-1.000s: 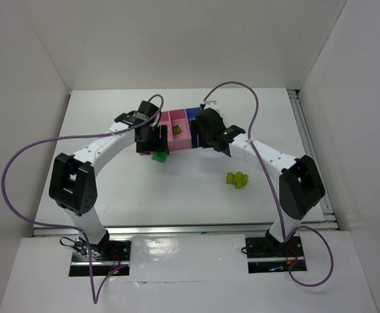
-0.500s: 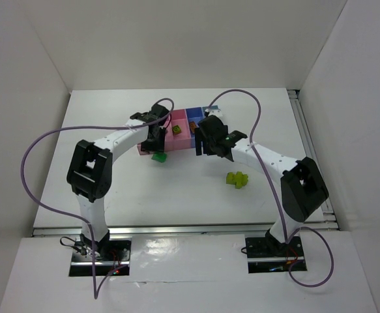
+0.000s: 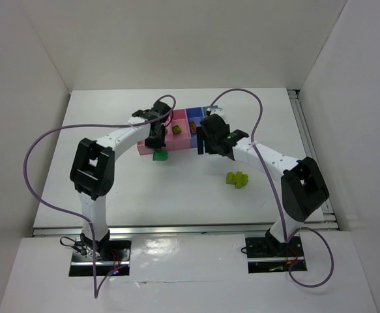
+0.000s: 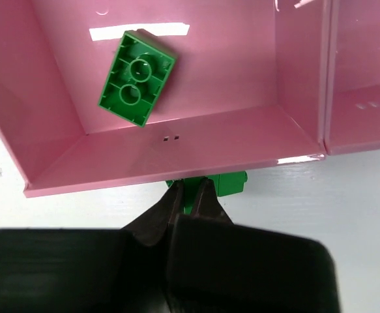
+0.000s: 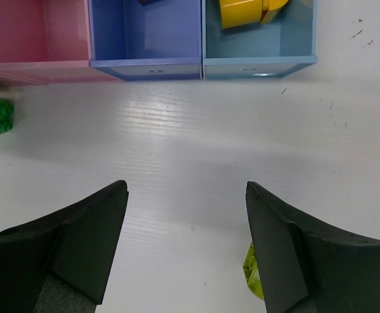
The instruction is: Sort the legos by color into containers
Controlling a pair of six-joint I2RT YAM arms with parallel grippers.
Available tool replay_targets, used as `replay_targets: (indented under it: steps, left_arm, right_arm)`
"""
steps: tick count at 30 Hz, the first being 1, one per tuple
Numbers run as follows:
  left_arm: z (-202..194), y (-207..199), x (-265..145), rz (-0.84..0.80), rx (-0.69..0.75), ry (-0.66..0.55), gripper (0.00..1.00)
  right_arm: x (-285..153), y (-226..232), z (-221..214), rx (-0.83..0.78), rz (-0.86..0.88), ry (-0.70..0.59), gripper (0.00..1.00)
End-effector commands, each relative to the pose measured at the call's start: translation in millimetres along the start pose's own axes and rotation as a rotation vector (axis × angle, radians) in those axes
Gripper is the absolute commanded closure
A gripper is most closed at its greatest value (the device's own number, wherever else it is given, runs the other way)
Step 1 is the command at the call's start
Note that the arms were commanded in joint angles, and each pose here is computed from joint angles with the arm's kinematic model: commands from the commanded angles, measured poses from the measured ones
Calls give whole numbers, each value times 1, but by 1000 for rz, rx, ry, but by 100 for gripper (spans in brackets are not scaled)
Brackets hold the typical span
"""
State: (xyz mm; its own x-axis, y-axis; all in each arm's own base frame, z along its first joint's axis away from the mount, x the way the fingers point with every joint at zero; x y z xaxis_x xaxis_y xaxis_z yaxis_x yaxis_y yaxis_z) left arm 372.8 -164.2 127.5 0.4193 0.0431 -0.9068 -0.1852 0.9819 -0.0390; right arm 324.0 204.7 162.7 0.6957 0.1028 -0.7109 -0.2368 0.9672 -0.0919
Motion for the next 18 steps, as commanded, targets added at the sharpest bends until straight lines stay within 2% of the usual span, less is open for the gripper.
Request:
replay_targets:
  steps: [1,6,13,14,18]
  left_arm:
    - [0,-7,-7,-47,7,14,100]
    - [-2,-11,-34,-154,68,40,100]
    - [5,-18,-72,-476,173,173,100]
    - [7,-17,-70,-485,174,191,100]
    - [16,-27,-77,-580,184,201,100]
  right_arm:
    - [-16,-5,18,22,1,-71,20]
    - [-24,-9,26,-97,102,-50,20]
    - [-59,41,26,-196,493,-119,21]
    - [-70,46,31,-205,511,-155,20]
    - [-85,65,30,-330,575,-168,17]
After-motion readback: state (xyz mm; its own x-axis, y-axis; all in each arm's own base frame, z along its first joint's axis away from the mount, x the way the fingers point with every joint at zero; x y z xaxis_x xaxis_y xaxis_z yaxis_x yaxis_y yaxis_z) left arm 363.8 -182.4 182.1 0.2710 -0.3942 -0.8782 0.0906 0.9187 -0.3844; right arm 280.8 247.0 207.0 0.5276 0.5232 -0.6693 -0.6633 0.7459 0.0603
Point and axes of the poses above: each gripper's point midway between its finger pads, its own x axis out along the fingers, its own y axis along the line the jaws close on, z = x × y, the point moved 6 cm from there along -x, back along the fingers, and after that the axes turned 11 degrees about -x, right-handed, at the moved point
